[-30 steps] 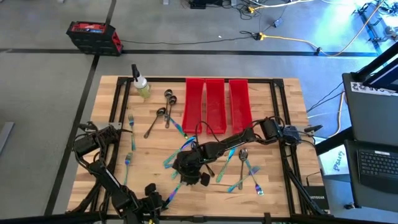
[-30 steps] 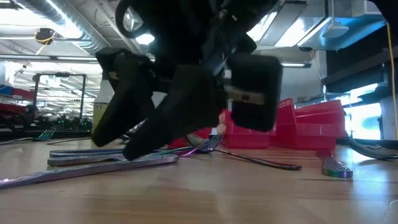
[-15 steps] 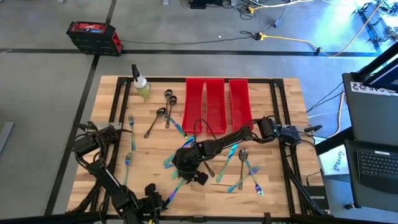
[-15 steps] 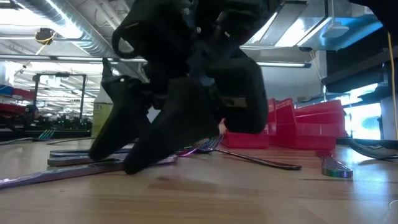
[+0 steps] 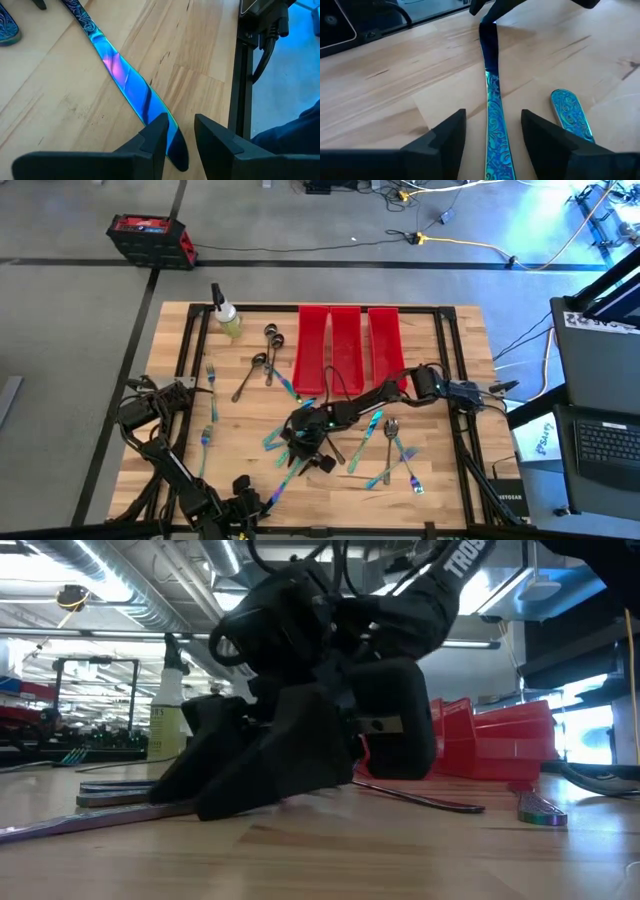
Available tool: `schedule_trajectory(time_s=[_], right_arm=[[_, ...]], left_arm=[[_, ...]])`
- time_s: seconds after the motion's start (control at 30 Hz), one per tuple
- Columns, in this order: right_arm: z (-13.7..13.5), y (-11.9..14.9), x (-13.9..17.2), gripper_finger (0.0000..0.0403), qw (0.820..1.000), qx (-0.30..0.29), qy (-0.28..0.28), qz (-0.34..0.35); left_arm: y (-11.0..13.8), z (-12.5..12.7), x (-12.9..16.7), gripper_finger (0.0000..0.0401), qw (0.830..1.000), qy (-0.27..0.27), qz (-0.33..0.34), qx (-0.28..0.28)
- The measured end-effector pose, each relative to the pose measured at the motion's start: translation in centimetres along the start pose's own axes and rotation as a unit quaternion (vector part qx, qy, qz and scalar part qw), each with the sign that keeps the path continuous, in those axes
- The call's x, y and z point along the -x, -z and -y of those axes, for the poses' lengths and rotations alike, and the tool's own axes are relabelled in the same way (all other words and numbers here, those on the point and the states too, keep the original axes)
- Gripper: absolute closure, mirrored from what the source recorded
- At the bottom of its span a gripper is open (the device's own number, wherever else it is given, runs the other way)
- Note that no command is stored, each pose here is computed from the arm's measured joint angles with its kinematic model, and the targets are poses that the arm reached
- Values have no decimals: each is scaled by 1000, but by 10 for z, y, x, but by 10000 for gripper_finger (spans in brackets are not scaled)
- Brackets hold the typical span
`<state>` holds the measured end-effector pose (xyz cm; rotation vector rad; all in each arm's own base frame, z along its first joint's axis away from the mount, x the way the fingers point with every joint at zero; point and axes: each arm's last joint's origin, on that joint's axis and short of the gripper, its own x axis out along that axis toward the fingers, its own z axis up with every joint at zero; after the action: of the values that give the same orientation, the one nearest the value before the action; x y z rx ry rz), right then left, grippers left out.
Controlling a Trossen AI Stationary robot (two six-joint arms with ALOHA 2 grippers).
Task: Sort silverware
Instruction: Put the blue knife into the right red silverware bin
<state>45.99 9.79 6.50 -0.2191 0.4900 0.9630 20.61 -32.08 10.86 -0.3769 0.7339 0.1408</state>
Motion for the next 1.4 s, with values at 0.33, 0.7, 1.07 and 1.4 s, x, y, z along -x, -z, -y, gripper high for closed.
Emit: schedule_trajectory(time_s=[0.33,0.7,1.07,1.4], right_arm=[[-13,14,-2,231,1000,5,13,0],[-17,22,-1,264,999,-8,27,19],[-18,34,-7,328,1000,-16,14,16],[-19,33,-9,363,999,-18,20,27]], left_arm=[[0,0,0,316,1000,0,-1,0],[0,0,0,316,1000,0,-1,-1],[1,0,0,316,1000,0,-1,-2],[1,0,0,316,1000,0,-2,-1]])
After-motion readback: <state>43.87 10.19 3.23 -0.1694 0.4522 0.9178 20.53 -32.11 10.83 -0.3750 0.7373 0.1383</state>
